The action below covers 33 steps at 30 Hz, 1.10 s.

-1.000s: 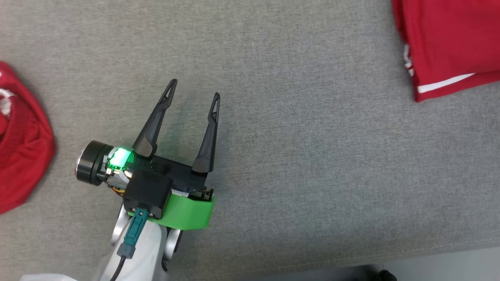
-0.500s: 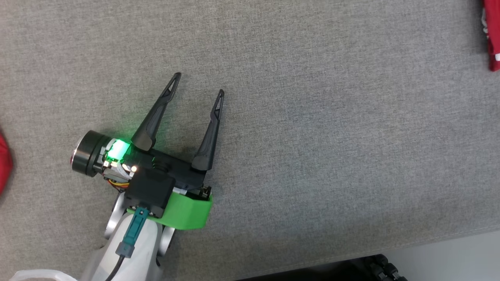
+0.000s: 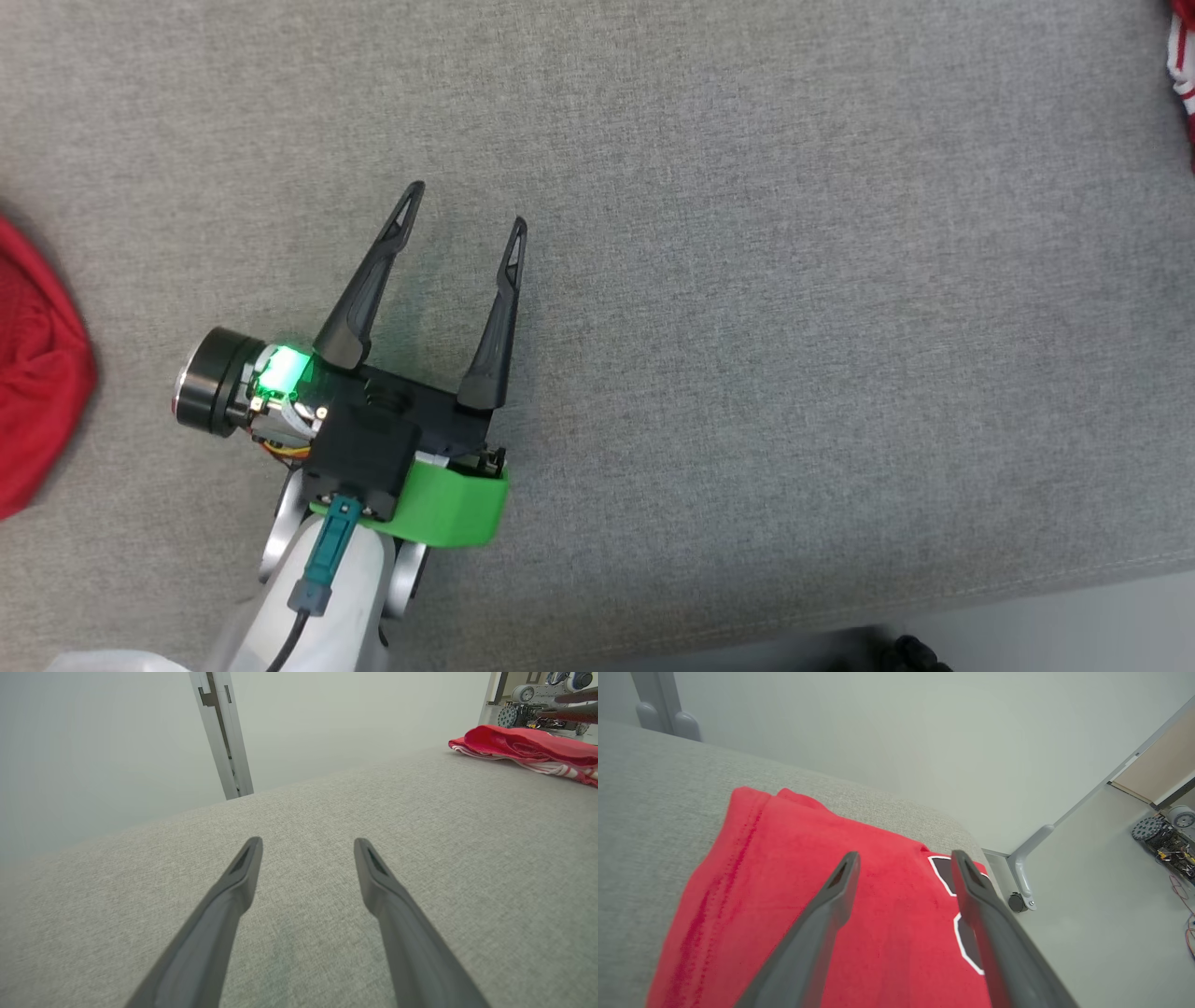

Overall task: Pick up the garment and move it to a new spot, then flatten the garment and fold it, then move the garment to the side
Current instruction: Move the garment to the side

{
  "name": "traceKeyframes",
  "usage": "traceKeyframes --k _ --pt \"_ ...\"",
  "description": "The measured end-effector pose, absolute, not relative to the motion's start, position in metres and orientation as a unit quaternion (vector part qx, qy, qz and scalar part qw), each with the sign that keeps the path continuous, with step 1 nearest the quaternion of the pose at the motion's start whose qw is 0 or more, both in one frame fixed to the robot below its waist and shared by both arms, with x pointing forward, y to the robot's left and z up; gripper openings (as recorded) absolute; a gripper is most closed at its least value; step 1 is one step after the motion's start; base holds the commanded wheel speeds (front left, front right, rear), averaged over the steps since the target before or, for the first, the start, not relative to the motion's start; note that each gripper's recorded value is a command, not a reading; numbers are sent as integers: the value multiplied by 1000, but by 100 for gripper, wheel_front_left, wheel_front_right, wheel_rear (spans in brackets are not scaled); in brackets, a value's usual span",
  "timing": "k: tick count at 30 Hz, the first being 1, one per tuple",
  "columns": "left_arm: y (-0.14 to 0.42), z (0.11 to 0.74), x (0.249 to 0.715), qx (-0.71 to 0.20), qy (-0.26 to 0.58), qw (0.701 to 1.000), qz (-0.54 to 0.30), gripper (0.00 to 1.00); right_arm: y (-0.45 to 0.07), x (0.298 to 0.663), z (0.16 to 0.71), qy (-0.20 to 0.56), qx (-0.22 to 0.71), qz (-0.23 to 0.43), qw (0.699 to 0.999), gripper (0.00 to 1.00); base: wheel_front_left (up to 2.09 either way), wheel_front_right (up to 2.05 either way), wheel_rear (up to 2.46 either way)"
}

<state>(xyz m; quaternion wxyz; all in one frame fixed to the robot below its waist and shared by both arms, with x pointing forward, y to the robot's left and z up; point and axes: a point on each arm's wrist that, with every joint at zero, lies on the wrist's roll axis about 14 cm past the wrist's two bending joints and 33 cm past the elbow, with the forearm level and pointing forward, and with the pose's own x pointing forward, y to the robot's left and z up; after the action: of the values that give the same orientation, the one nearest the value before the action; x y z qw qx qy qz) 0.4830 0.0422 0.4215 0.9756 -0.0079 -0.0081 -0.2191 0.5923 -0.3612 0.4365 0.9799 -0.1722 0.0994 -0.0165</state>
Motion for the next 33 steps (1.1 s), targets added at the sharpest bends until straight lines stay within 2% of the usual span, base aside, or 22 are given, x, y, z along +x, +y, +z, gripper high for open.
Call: traceKeyframes --k 8,13,19,27,33 --pt "70 450 463 -23 -12 987 -159 100 -265 564 454 35 -76 45 995 100 0 0 0" --pt "86 464 441 -32 -8 991 -126 100 -235 523 468 9 -24 45 999 100 0 0 0" --pt "113 481 414 -28 -15 996 -84 100 -179 481 484 -13 15 83 996 100 0 0 0" --pt "138 499 374 -26 -31 998 -46 100 -140 436 522 -60 43 111 991 100 0 0 0" --pt "145 508 352 -27 -43 998 -37 100 -126 403 526 -63 50 127 989 100 0 0 0"
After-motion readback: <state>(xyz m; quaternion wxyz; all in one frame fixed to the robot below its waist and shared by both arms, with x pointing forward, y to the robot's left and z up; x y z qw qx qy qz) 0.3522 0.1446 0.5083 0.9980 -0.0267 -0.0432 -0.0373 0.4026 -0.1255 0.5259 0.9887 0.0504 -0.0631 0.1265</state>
